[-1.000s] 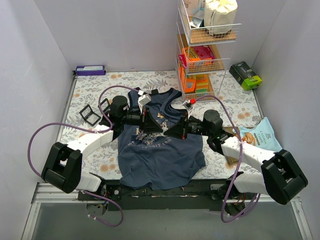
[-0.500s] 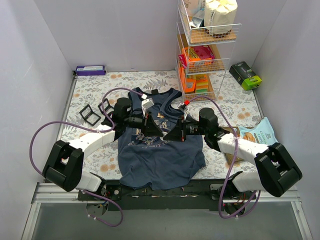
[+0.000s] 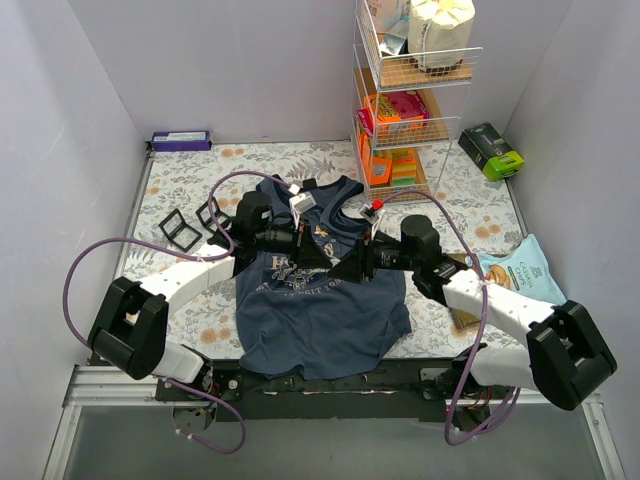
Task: Pin the brooch onto the clothing
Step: Open the brooch, then adjust the clothes at the center of the board.
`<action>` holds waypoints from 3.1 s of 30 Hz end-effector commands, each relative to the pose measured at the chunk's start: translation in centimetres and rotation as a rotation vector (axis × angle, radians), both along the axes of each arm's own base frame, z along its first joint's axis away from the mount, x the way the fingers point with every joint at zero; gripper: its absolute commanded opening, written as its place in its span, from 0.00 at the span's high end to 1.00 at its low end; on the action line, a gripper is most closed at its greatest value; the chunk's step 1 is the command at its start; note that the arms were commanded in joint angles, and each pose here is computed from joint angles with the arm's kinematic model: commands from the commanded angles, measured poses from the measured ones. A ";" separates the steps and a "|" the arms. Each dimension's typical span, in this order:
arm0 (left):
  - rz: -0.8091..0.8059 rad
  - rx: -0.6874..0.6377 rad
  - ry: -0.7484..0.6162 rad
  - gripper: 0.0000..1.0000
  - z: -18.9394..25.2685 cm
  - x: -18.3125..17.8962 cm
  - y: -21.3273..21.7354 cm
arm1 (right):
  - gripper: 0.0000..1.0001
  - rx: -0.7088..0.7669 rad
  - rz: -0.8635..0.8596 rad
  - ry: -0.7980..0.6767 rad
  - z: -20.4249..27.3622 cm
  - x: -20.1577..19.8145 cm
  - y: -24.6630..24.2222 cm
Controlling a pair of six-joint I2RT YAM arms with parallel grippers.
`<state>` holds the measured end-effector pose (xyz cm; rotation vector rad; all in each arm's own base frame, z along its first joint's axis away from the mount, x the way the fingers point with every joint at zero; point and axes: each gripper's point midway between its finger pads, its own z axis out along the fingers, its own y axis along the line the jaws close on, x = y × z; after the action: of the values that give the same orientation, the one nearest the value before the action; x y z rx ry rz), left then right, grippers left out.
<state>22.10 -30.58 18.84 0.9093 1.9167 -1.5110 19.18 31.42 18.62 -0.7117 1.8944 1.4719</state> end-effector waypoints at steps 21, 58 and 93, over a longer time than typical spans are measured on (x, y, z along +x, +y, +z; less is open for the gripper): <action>0.560 0.108 -0.003 1.00 -1.6 10.6 6.4 | 0.41 -0.479 -0.525 -0.185 -1.0 13.9 -9.0; 0.772 0.180 0.288 1.00 -15.0 16.4 11.6 | 0.55 -0.681 -0.568 -0.112 -13.4 24.3 -10.6; 0.933 0.192 0.009 1.00 -5.5 18.5 14.9 | 0.59 -0.551 -0.699 -0.058 -6.0 21.6 -14.4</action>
<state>38.37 -14.58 6.61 -0.1470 2.2412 -0.8358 42.59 12.88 9.28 -0.1825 2.2975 0.3426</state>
